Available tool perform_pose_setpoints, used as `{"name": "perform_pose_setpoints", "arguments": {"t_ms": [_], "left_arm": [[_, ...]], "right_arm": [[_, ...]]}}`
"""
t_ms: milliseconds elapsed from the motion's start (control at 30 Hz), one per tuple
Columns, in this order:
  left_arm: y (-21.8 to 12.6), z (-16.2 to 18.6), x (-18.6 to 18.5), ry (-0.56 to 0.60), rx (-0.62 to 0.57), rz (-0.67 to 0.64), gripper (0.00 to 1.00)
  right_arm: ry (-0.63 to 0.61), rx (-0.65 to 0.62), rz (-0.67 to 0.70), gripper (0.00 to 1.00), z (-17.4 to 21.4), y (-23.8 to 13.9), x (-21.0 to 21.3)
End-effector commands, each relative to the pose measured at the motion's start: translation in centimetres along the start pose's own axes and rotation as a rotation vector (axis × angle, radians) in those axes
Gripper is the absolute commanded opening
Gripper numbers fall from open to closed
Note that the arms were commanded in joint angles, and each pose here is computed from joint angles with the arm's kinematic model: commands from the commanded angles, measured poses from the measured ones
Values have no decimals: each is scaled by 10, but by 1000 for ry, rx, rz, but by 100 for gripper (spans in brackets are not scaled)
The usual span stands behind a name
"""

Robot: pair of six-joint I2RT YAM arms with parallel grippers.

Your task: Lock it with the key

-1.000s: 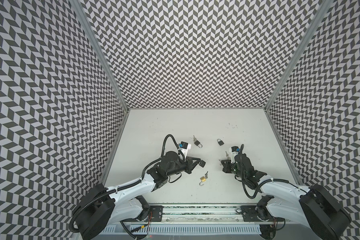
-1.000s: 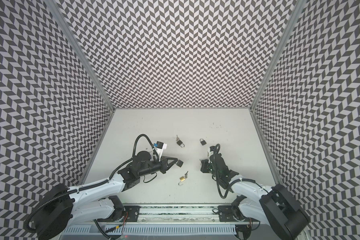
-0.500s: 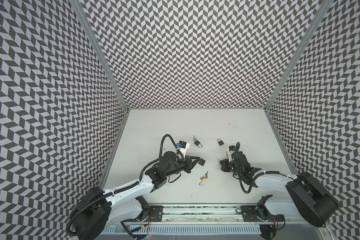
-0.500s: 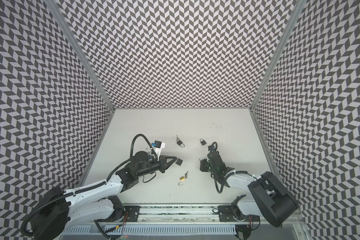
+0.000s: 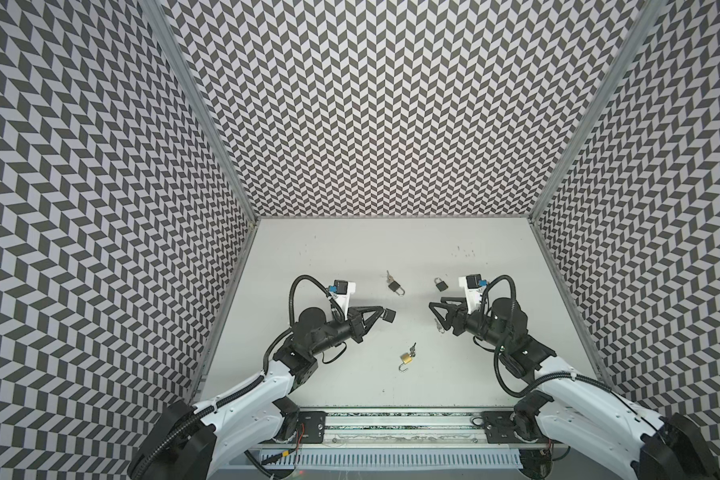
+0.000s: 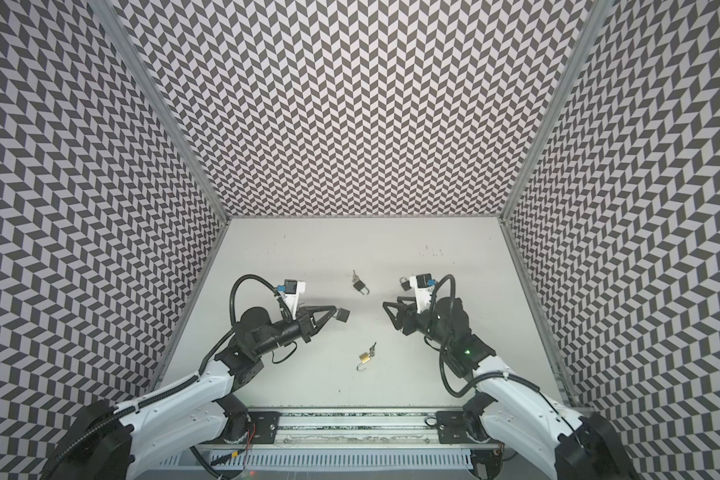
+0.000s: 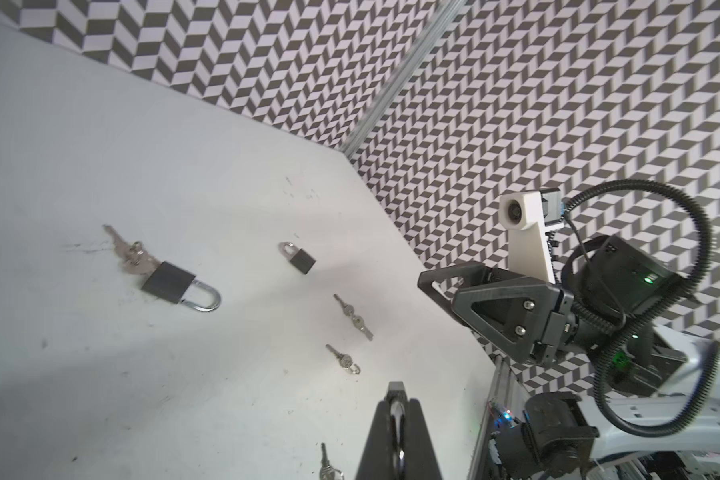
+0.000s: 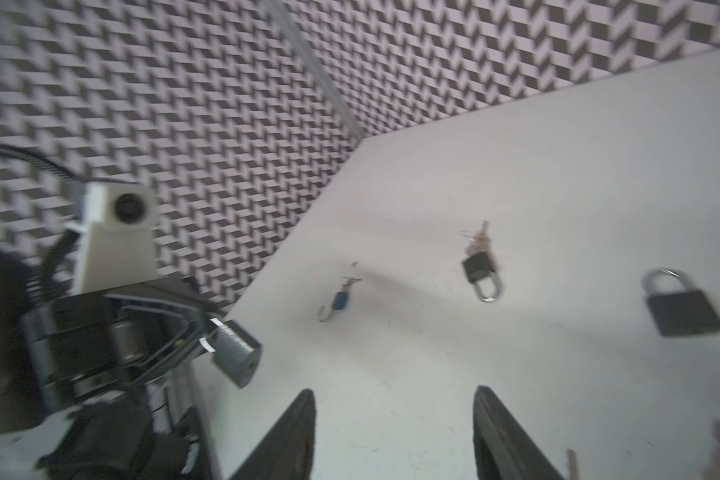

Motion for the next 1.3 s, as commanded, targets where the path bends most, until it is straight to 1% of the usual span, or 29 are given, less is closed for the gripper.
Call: {"name": "perform_pose_setpoints", "arguments": {"t_ms": [0,33,133,233,367,533,633,767,833,933,1100,1133,1167,1233,1267], "left_arm": [[-13,-22,-53,92,-77,246,0],[-17,-24,-60,99,-87,280,0],[-27,-26,-79,116,-102,375,0],[-36,-27,-93,120,-118,453,0],[-40,-28,-98,121,-132,487,0],[-36,-26,-101,124,-106,507,0],[-33,-24,-102,125,-99,514,0],[-28,-22,-100,122,-85,508,0],[-25,-21,-100,119,-79,508,0],[-23,-21,-101,121,-79,509,0],[-22,-22,-102,125,-80,514,0],[-21,-23,-102,125,-81,514,0],[-21,-23,-103,125,-80,514,0],[-21,-23,-102,127,-81,512,0],[-21,-23,-102,127,-80,509,0]], "right_arm": [[-110,2,-389,77,-22,-5,69],[-126,13,-437,83,-26,-5,80],[-144,15,-573,95,-32,-7,105],[-124,-46,-673,97,-43,-14,124],[-121,-77,-709,95,-50,-12,139],[-114,-49,-736,87,-44,-6,147],[-115,-8,-741,81,-39,-1,147],[-130,21,-741,67,-38,1,149],[-132,36,-733,57,-36,3,148],[-126,53,-722,48,-33,6,146],[-126,75,-698,48,-28,10,142],[-125,80,-693,46,-28,11,142],[-125,86,-689,43,-27,12,141],[-120,90,-676,30,-27,14,139],[-121,87,-675,25,-27,14,139]]}}
Point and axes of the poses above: each gripper's point midway between its finger pads, its own y axis out along the fingers, its own x axis along the line the jaws close on, z = x × y, the point moved 3 cm from there along -y, back along the fingers, and after that the axes turned 6 degrees about -y, right-handed, at the moved point
